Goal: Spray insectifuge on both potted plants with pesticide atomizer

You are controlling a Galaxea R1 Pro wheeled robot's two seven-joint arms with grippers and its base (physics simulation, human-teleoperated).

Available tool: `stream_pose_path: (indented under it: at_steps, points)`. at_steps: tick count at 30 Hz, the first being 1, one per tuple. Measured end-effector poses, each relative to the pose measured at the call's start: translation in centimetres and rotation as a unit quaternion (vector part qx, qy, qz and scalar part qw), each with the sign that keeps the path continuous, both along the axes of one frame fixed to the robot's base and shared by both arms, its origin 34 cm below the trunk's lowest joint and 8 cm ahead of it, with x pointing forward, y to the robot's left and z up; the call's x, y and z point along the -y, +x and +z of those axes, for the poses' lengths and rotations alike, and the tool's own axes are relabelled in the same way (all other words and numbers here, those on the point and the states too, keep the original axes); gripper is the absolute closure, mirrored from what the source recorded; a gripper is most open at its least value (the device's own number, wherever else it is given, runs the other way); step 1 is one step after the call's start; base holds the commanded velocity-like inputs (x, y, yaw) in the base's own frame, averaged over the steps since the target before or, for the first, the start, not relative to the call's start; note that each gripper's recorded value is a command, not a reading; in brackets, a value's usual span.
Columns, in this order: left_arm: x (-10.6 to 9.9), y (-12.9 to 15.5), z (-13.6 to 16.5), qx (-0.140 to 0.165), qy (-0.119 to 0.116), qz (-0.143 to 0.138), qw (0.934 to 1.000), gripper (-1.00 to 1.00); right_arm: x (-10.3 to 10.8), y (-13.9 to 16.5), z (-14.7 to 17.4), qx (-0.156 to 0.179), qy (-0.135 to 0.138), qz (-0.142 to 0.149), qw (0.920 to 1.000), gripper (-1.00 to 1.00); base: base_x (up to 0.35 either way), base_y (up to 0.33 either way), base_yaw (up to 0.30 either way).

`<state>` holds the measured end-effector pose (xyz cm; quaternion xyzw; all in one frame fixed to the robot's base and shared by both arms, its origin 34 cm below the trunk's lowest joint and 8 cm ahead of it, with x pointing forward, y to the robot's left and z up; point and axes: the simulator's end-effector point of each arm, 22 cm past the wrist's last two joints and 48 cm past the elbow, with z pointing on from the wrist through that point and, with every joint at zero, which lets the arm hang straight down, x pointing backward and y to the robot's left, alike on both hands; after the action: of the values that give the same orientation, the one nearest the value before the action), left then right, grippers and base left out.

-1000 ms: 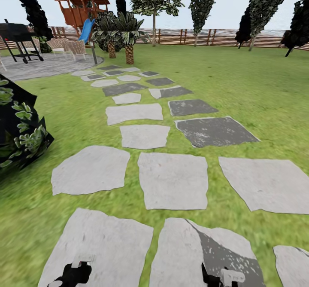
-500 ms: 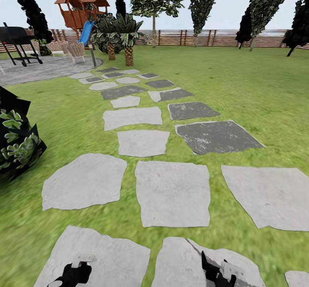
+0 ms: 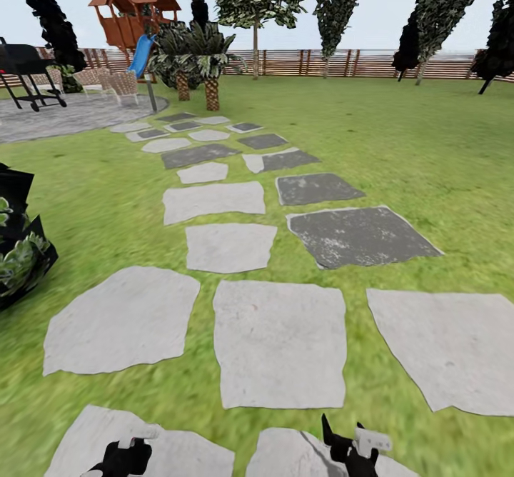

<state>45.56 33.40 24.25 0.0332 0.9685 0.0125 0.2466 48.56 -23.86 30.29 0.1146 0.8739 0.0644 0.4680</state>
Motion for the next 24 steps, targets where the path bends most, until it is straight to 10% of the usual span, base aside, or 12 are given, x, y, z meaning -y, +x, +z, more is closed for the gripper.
stream_pose_path:
  at_steps: [6, 15, 24]
  points:
    - [0.0, 0.0, 0.0, 0.0, 0.0, 0.0, 1.0, 1.0, -1.7, -5.6, -3.2, -0.073, 0.026, 0.006, 0.997, -1.0, 0.286, -0.143, 0.0]
    - [0.0, -0.1, 0.0, -0.001, 0.0, 0.0, 1.0, 1.0, -1.7, -6.2, -3.4, -0.079, 0.027, 0.003, 0.9965, -1.0, 0.287, -0.143, 0.0]
    - [0.1, -0.2, -0.1, -0.002, -0.001, 0.0, 1.0, 1.0, 7.1, -4.0, -2.3, -0.066, -0.077, -0.108, 0.989, -1.0, 0.287, -0.143, 0.0]
